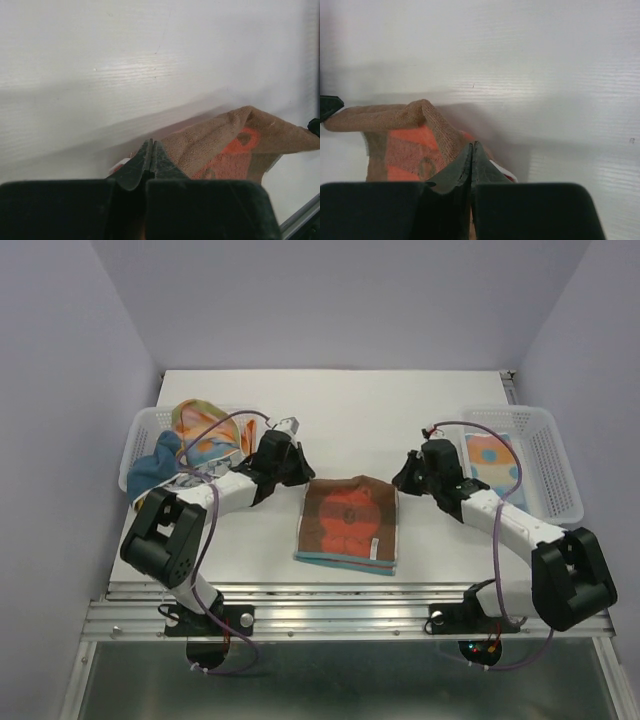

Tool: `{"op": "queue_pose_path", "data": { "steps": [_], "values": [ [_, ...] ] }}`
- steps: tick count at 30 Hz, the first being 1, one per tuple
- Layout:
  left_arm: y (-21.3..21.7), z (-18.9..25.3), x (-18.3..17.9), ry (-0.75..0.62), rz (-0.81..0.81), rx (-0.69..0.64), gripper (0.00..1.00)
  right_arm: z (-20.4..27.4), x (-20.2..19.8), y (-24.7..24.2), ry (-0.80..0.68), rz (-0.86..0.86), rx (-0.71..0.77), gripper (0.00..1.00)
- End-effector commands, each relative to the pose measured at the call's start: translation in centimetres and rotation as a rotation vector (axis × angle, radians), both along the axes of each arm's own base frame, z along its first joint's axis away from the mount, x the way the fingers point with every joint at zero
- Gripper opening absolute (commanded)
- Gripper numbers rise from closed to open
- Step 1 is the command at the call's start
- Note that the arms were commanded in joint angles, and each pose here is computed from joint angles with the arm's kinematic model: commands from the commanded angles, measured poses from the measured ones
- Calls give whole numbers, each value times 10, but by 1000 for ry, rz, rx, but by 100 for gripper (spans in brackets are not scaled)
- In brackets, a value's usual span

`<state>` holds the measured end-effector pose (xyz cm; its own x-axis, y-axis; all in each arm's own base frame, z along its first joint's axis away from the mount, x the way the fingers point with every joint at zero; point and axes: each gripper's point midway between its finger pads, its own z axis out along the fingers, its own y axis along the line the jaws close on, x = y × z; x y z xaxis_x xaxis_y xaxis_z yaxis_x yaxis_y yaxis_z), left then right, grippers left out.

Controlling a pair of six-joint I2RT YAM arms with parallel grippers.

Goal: Fold and stack the towels
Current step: Fold the towel

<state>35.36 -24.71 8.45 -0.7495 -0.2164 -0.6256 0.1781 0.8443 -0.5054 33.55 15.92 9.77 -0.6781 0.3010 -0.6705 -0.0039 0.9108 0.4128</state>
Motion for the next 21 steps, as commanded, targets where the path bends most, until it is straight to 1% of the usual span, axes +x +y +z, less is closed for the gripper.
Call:
{"op": "queue_pose_path", "data": {
  "steps": [1,4,5,9,11,12,14,15,16,21],
  "values": [
    [4,25,-16,-60,4,-84,0,22,-23,9,-45,81,93,1],
    [9,37,-28,-91,12,-123,0,16,-44,12,-8,112,128,1],
    [13,36,-38,-84,17,-135,0,22,-53,18,-14,156,160,1],
    [21,28,-63,-62,28,-162,0,16,-86,28,50,246,219,1],
    [28,13,-78,-24,36,-160,0,7,-103,31,92,272,253,1],
    [28,17,-84,-30,32,-179,0,10,-112,37,96,313,280,1],
    [34,3,-99,4,38,-180,0,7,-124,38,122,332,297,1],
    [36,6,-103,-8,40,-197,0,1,-133,38,145,343,304,1],
    [37,-1,-112,12,35,-205,0,1,-140,37,156,344,313,1],
    [36,2,-136,2,-19,-259,0,-8,-172,35,238,386,338,1]
  ]
}}
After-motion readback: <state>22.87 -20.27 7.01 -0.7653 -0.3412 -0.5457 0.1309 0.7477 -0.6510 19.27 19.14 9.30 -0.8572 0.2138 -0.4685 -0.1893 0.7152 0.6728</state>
